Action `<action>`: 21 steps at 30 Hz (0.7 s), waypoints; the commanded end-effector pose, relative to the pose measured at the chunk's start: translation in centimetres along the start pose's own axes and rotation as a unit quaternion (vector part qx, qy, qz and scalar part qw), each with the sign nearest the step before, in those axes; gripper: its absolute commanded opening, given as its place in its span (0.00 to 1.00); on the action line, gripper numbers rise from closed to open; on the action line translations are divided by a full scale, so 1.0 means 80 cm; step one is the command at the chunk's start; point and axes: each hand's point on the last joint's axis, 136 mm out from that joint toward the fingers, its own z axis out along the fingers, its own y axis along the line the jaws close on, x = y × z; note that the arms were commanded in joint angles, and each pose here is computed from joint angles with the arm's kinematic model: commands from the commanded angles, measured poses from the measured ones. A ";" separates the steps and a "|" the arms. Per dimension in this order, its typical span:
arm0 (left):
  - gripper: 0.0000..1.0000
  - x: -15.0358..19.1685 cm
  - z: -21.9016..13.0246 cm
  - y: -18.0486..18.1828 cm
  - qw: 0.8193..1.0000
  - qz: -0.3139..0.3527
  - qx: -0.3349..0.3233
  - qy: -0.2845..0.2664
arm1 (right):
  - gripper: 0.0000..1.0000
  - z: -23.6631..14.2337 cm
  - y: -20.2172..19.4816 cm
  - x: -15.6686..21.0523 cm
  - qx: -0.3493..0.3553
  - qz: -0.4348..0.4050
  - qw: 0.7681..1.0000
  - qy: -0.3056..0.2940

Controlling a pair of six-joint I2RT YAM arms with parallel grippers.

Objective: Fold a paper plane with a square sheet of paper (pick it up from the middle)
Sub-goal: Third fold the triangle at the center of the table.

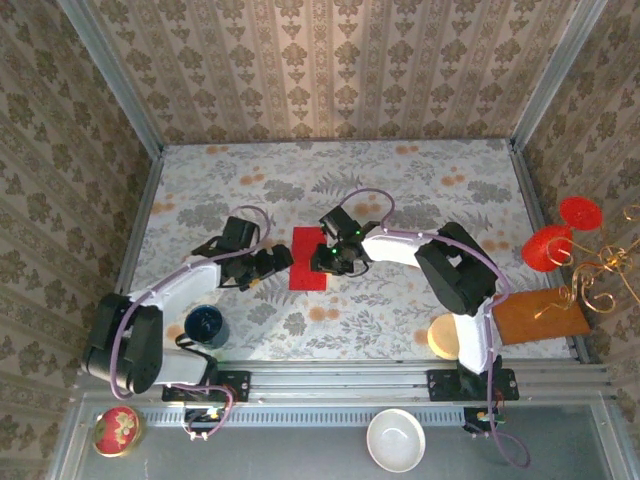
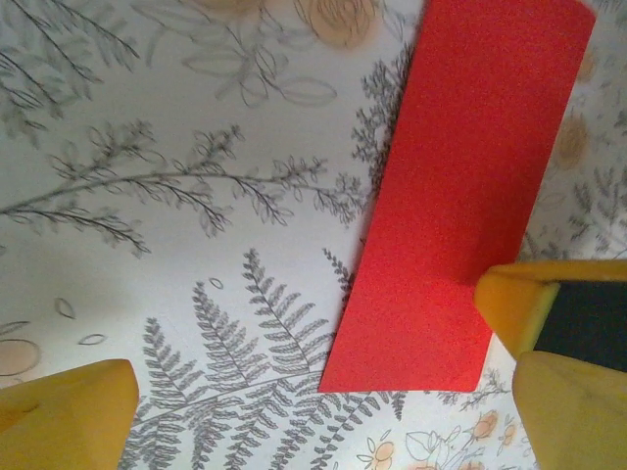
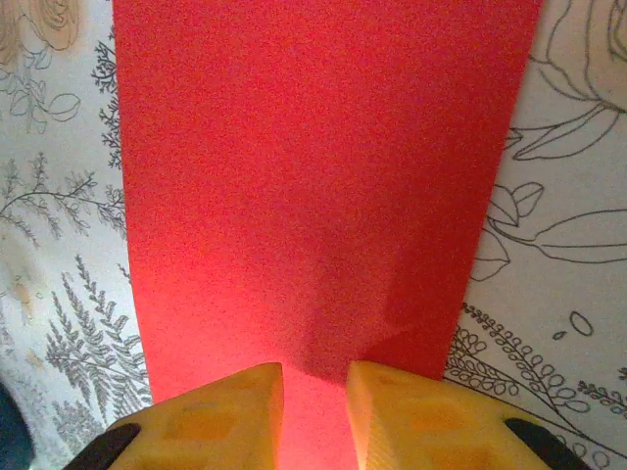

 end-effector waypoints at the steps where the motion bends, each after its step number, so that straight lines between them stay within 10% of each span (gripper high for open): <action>1: 0.96 0.007 0.004 -0.025 0.999 0.034 0.021 0.022 | 0.28 0.003 -0.048 0.022 0.058 0.011 0.998 0.028; 21: 0.47 0.063 0.051 -0.069 0.992 -0.006 0.074 0.100 | 0.25 -0.047 -0.036 0.012 -0.018 0.010 1.000 -0.001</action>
